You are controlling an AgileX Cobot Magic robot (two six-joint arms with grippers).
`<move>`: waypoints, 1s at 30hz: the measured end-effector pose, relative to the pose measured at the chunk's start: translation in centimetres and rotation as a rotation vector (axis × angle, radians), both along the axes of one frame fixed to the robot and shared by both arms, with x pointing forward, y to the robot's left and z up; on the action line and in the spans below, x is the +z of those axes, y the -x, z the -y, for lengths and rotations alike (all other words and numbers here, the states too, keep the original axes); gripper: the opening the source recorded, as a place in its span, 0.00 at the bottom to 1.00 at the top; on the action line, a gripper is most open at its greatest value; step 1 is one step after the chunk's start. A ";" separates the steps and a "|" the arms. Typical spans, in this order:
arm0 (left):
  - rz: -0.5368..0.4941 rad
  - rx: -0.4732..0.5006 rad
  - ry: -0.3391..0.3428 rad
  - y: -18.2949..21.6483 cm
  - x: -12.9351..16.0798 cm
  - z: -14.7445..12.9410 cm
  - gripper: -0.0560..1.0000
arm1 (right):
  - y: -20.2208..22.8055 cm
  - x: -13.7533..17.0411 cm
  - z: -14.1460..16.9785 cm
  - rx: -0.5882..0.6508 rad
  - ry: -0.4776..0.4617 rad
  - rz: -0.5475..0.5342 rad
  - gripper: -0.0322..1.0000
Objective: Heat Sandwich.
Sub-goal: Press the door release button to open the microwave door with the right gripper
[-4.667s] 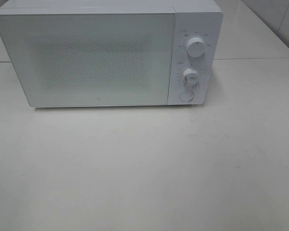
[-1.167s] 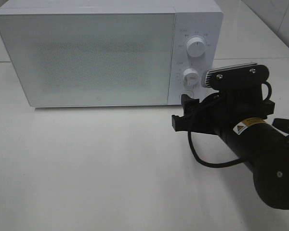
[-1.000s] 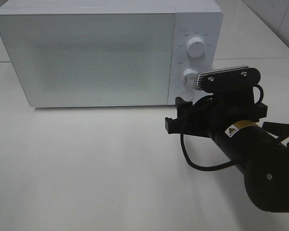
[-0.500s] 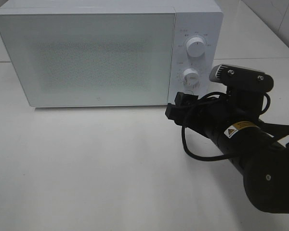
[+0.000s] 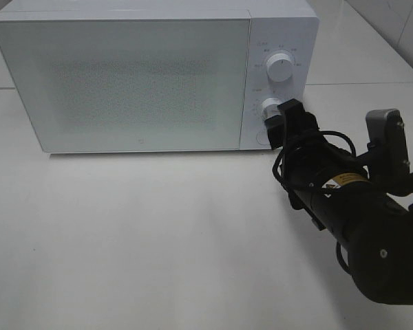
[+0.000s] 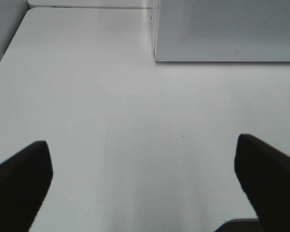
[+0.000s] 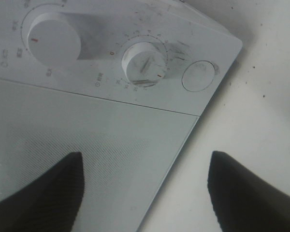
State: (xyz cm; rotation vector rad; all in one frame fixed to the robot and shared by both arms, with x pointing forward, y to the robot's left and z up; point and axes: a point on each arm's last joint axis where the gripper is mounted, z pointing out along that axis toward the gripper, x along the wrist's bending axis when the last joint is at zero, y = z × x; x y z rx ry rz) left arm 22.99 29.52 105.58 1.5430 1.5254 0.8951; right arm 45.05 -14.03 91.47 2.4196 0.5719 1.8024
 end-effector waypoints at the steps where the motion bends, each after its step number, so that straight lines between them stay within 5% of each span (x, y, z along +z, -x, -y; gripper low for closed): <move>1: 0.000 0.000 0.000 0.0 0.0 0.0 0.97 | 0.0 0.0 0.0 -0.014 -0.043 -0.007 0.70; 4: 0.000 0.000 0.000 0.0 0.0 0.0 0.97 | 0.0 0.0 0.0 -0.055 -0.167 -0.029 0.64; 9: 0.000 0.000 0.000 0.0 0.0 0.0 0.97 | 0.0 -0.1 0.0 -0.080 -0.242 -0.053 0.53; 17: 0.000 0.000 0.000 0.0 0.0 0.0 0.97 | 0.2 -0.6 0.2 -0.132 -0.303 -0.121 0.07; 30: 0.000 0.000 0.000 0.0 0.0 0.0 0.97 | -1.1 -0.9 2.0 -0.200 -0.277 -0.149 0.04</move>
